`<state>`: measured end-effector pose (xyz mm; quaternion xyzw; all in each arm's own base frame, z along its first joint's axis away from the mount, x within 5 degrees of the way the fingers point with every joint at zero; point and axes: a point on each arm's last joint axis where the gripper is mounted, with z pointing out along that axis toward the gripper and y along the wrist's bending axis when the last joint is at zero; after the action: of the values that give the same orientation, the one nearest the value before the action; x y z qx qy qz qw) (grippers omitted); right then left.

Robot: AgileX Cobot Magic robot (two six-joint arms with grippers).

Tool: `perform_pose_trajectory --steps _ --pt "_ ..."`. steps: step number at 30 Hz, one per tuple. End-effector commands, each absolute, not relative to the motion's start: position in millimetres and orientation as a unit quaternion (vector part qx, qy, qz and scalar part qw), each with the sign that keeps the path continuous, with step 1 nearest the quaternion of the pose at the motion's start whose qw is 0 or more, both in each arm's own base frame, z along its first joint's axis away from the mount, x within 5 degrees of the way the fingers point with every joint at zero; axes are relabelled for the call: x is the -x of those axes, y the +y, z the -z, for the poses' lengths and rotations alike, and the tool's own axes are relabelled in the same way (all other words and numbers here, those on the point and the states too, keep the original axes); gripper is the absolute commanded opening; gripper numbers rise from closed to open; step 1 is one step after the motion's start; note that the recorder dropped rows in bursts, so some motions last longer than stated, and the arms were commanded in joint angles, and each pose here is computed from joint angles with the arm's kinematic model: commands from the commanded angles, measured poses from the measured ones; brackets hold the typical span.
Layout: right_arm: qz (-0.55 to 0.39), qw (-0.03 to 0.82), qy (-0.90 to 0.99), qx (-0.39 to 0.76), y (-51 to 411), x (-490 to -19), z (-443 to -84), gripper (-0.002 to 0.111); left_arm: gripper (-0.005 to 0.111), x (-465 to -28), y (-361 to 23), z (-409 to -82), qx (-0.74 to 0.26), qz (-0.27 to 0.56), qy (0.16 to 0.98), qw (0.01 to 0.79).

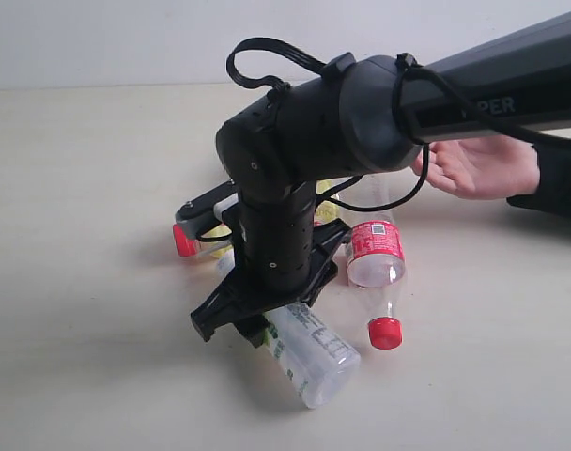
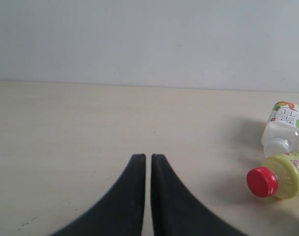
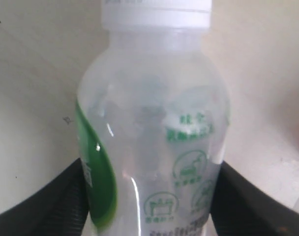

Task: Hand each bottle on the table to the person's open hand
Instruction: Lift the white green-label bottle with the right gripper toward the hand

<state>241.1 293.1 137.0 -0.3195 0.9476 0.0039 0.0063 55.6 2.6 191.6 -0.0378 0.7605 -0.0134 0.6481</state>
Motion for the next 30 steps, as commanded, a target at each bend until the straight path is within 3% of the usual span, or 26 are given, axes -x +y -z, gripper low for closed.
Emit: perform_pose_trajectory --steps 1,9,18,30 --pt "-0.003 0.005 0.948 0.318 293.8 -240.8 -138.8 0.036 0.007 -55.3 2.8 -191.1 0.037 0.011 0.759 0.65" --pt "-0.006 -0.011 0.95 0.311 293.3 -237.8 -138.8 0.001 0.007 -55.3 2.8 -191.1 0.037 0.011 0.759 0.65" --pt "0.0 -0.022 0.95 0.312 290.1 -235.1 -145.5 0.0 0.007 -55.3 2.8 -191.1 0.037 0.011 0.759 0.65" --pt "-0.027 0.02 0.948 0.317 286.8 -232.2 -183.5 0.0 0.007 -55.3 2.8 -191.1 0.037 0.011 0.759 0.65"
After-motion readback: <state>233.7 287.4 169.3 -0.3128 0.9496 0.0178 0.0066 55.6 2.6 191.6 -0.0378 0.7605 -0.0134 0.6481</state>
